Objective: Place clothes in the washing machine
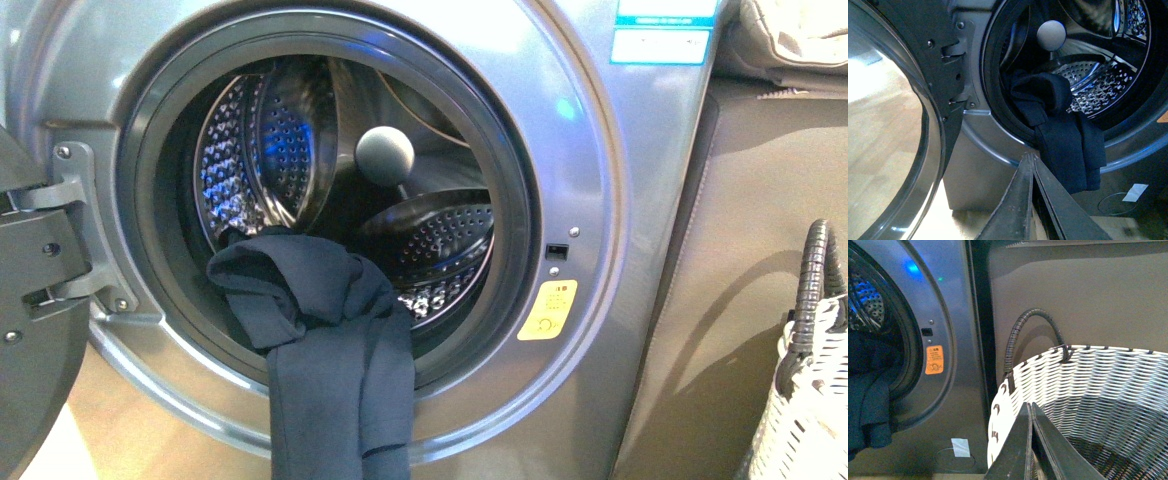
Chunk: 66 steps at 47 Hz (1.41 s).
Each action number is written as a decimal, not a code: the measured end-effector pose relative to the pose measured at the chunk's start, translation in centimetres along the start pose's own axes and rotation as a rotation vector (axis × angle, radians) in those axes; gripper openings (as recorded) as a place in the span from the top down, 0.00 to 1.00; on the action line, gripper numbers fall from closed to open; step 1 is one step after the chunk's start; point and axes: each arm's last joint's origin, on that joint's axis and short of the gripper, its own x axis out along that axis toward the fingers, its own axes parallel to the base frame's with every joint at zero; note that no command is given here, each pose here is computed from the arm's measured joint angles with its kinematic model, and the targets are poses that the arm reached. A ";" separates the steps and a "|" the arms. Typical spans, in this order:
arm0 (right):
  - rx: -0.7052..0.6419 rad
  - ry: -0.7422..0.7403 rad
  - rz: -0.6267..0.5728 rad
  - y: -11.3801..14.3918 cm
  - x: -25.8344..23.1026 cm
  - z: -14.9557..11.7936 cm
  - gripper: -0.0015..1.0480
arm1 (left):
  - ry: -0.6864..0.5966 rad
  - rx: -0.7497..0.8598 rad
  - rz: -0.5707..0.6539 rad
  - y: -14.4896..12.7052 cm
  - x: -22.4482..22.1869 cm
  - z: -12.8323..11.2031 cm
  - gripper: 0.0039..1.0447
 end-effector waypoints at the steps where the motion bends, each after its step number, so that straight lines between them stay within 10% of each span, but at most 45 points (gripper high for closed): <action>1: 0.000 0.000 0.000 0.0 0.0 0.0 0.98 | 0.000 0.000 0.000 0.0 0.0 0.0 0.97; 14: 0.000 0.000 0.000 0.0 0.0 0.0 0.98 | 0.001 -0.001 0.000 0.0 0.0 0.0 0.95; 39: -0.002 0.000 0.000 0.0 0.0 0.0 0.15 | 0.001 0.000 0.000 0.0 0.0 0.0 0.04; 66: -0.001 0.000 0.000 0.0 0.0 0.0 0.07 | 0.001 0.000 0.000 0.0 0.0 0.0 0.06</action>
